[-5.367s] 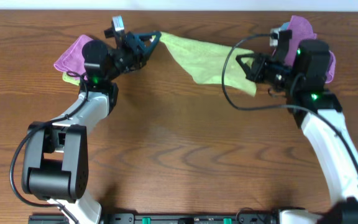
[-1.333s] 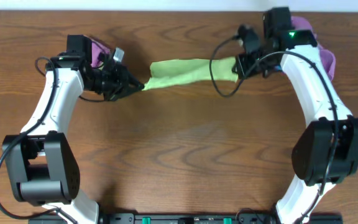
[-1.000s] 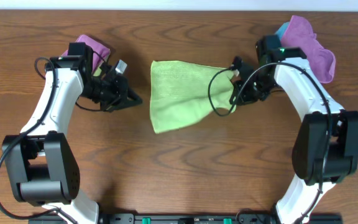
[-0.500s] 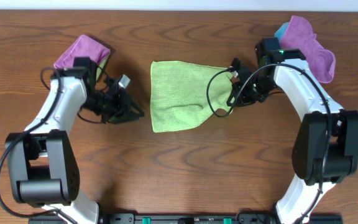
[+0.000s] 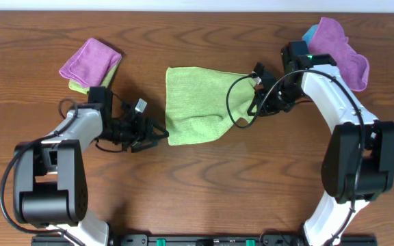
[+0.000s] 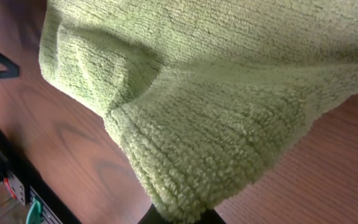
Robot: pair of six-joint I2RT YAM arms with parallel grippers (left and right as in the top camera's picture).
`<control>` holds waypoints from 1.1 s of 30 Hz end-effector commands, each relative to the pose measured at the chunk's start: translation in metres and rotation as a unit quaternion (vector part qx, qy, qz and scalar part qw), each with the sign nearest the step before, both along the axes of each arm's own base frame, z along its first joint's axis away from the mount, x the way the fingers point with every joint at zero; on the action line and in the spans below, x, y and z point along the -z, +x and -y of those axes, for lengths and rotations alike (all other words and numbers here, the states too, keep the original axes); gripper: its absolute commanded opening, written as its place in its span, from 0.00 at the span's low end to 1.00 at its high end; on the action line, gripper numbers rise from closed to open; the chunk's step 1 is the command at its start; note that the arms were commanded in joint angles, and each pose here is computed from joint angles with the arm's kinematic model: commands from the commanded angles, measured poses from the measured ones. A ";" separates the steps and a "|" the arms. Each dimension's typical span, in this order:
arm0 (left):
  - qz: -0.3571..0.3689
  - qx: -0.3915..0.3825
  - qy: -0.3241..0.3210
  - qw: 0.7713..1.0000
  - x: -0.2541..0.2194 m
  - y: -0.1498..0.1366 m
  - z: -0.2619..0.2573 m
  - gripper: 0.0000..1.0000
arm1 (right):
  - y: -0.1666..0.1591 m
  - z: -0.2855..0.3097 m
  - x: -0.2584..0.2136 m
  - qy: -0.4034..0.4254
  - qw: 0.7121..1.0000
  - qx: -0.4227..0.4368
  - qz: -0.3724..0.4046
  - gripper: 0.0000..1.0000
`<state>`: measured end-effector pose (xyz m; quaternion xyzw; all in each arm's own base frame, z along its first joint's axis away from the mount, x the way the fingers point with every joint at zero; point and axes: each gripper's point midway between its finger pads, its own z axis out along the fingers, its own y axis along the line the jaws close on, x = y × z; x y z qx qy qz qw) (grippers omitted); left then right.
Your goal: Fold the cloth
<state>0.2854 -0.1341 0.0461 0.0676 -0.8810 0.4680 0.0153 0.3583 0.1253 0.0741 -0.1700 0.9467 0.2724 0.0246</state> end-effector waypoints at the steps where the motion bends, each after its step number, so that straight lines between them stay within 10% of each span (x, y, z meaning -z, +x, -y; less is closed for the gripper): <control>1: -0.021 -0.021 -0.020 0.999 0.002 -0.007 0.005 0.64 | -0.001 -0.006 -0.004 0.016 1.000 -0.008 0.004 0.02; 33: 0.028 -0.047 0.035 0.998 0.042 0.018 0.034 0.61 | -0.001 -0.007 -0.005 0.021 1.000 -0.006 0.002 0.02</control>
